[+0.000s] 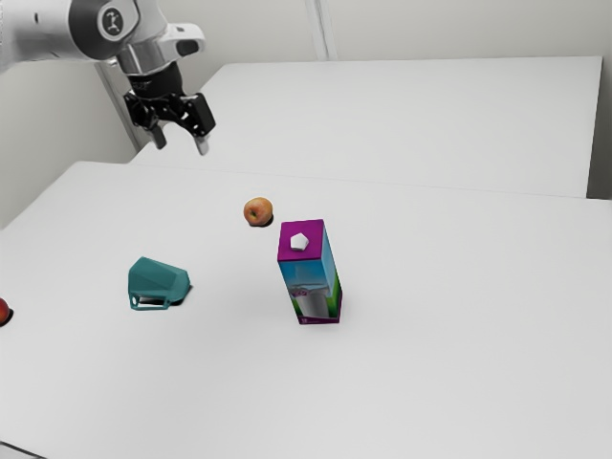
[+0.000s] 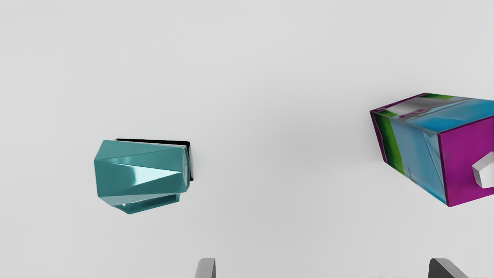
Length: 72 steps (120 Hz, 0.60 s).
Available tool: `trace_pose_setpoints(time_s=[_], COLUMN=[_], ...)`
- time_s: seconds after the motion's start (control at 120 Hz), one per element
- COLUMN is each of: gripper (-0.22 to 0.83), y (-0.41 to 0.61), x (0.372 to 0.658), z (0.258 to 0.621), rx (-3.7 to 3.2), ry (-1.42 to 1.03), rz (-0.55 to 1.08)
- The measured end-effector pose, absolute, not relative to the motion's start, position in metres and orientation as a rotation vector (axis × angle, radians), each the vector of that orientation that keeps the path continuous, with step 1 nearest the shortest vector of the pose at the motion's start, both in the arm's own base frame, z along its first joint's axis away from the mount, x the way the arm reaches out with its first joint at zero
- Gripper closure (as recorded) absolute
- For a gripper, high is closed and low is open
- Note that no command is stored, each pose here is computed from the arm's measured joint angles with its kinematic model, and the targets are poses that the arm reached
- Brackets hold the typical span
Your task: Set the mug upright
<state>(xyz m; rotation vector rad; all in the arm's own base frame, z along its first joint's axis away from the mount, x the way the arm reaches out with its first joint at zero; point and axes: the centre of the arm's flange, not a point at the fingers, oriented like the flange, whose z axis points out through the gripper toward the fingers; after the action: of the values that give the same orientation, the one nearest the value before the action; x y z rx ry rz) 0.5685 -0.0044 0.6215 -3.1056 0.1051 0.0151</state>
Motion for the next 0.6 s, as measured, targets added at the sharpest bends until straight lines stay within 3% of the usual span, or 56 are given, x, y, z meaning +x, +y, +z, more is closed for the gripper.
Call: trace_pose_setpoints(time_s=[0.4,0.6], gripper=[0.00,0.00], y=[0.010,0.019], x=[0.563,0.543], z=[0.613,0.584], rx=[-3.112,-3.146], ry=[0.062,0.021], rz=[0.073,0.174])
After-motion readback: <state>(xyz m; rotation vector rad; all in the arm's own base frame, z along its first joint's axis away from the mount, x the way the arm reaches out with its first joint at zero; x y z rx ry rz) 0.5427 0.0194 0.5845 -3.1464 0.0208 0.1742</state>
